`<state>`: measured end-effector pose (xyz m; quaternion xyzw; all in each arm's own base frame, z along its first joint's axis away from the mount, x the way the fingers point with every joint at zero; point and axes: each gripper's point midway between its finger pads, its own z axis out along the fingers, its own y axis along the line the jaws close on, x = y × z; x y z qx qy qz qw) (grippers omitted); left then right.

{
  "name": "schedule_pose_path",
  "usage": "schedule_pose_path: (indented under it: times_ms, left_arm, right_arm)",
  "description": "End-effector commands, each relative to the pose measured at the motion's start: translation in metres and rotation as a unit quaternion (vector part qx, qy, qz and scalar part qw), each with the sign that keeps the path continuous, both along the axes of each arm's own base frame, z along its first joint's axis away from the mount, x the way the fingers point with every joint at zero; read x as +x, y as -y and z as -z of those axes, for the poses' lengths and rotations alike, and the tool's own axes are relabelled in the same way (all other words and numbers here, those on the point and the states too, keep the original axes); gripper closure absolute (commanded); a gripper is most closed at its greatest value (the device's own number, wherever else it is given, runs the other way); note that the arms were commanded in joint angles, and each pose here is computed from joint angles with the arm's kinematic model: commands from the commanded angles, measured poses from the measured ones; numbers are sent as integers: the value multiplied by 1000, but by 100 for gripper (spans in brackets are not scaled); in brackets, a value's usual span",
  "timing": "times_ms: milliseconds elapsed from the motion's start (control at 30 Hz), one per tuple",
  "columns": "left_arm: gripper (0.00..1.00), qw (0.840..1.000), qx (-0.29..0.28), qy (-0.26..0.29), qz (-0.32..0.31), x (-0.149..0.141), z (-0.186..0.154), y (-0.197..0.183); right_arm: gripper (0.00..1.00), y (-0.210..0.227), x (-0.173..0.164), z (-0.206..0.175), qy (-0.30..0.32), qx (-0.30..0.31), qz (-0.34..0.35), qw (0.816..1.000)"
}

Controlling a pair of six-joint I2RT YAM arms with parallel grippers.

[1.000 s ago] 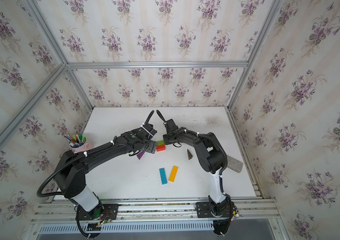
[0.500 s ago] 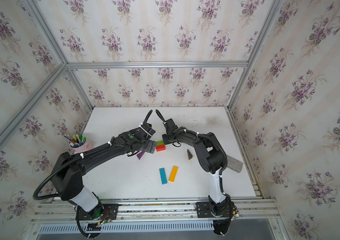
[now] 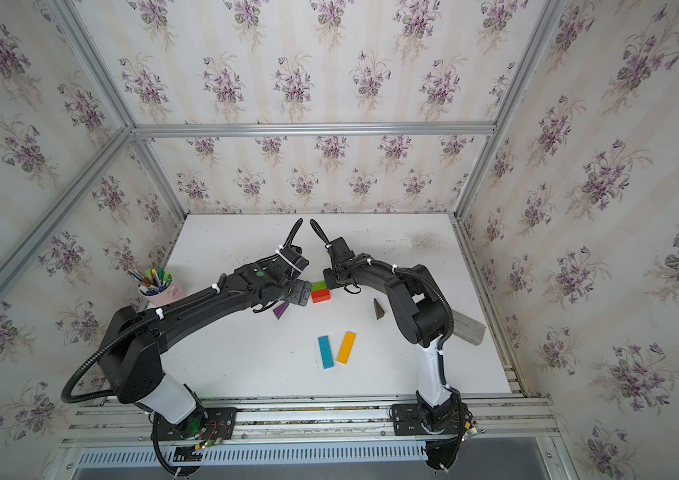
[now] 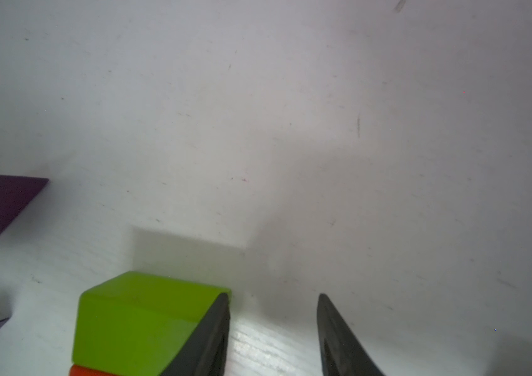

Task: Assemble a small pinwheel with building blocks
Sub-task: Adjust the building block at the center of the board, then pick up the building block from the center of the board.

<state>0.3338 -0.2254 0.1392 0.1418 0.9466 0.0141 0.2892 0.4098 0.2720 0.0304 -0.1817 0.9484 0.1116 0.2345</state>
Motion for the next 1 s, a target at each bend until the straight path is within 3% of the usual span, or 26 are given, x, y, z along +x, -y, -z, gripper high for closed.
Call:
schedule_pose_path:
  times_ms: [0, 233, 367, 600, 667, 767, 967]
  left_arm:
    - [4, 1000, 2, 4, -8, 0, -2, -3]
    - [3, 1000, 3, 7, -10, 0, -4, -5]
    - [3, 1000, 4, 9, -5, -5, -9, -14]
    - [5, 995, 29, 22, 94, -35, -49, -35]
    - [9, 991, 43, 35, 121, -43, -63, -42]
    - [14, 984, 43, 54, 165, -54, -80, -45]
    - [20, 960, 117, 44, 249, -72, -55, -61]
  right_arm:
    - [54, -5, 2, -2, 4, 9, -6, 1000]
    - [54, 2, 8, -6, 18, -9, 6, 1000]
    - [53, 15, 16, -27, 55, -21, 27, 998]
    - [51, 21, 15, -67, 90, 4, 19, 996]
    - [48, 19, 8, -71, 92, 19, 8, 996]
    - [33, 16, -8, -76, 92, 52, -8, 994]
    - [16, 22, -50, -91, 115, 77, -33, 990]
